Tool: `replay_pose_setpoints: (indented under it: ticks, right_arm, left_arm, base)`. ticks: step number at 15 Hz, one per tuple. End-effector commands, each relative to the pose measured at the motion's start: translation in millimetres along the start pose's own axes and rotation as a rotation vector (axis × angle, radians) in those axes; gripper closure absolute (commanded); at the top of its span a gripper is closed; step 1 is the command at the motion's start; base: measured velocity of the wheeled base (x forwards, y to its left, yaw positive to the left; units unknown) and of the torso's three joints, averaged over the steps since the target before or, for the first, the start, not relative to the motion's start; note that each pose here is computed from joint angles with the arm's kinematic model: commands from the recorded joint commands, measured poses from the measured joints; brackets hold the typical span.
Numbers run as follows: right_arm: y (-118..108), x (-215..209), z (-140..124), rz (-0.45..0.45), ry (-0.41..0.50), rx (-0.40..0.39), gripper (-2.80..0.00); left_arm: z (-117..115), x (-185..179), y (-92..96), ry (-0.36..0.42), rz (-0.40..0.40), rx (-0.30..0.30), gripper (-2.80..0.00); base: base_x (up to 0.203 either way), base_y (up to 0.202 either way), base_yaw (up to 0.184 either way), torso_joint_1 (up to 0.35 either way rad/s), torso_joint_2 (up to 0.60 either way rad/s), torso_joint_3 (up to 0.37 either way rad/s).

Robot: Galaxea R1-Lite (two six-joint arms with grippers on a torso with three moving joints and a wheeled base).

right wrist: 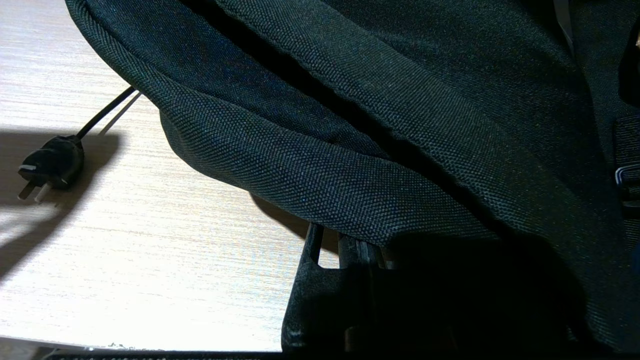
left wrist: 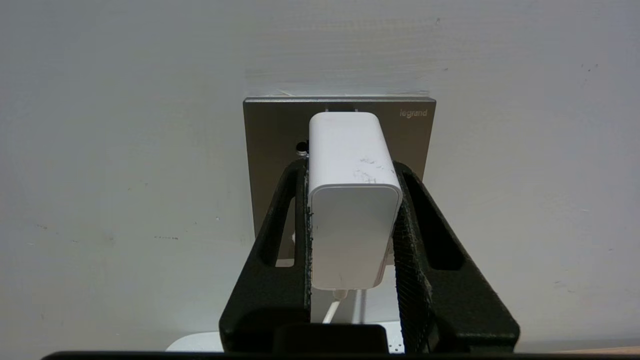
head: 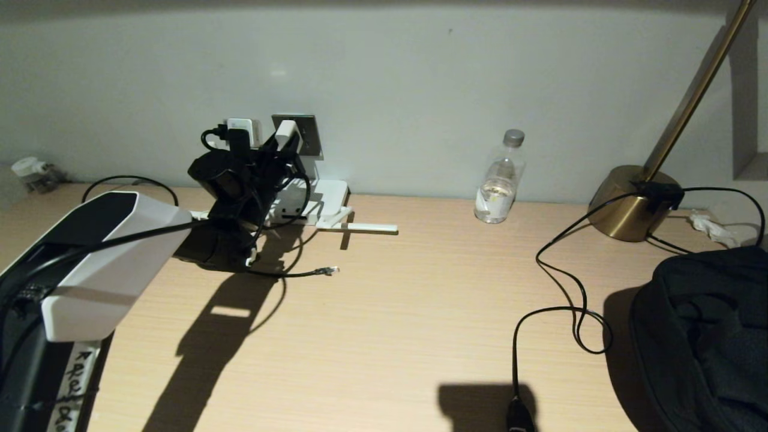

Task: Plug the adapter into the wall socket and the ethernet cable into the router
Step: Plug plug into socket

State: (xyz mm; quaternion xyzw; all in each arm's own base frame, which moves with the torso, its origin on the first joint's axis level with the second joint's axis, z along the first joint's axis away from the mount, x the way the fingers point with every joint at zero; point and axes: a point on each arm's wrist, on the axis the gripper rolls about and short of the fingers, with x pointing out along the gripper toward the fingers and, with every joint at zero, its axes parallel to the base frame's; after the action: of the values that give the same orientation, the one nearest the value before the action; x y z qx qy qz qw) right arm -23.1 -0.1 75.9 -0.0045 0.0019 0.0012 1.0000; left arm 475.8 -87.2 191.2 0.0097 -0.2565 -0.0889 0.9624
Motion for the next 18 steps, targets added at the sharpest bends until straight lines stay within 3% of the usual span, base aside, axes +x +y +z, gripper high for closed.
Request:
replay_pose_setpoints:
  ticks: [1,7,18]
  right_arm:
    - [0.0,-0.1,0.1,0.001,-0.001,0.0,0.0]
    - [0.0,-0.1,0.1,0.001,-0.001,0.0,0.0]
    - [0.0,-0.1,0.1,0.001,-0.001,0.0,0.0]
  left_arm:
    - [-1.4,-0.6,0.4,-0.001,0.001,0.001,0.0]
    - [4.8,-7.8,0.5,-0.002,0.007,0.002,0.0]
    - [-6.1,-12.2,0.6,0.021,0.001,0.003,0.0]
  base:
    - [0.0,0.0,0.0,0.0,0.0,0.0]
    - [0.0,0.0,0.0,0.0,0.0,0.0]
    - [0.0,0.0,0.0,0.0,0.0,0.0]
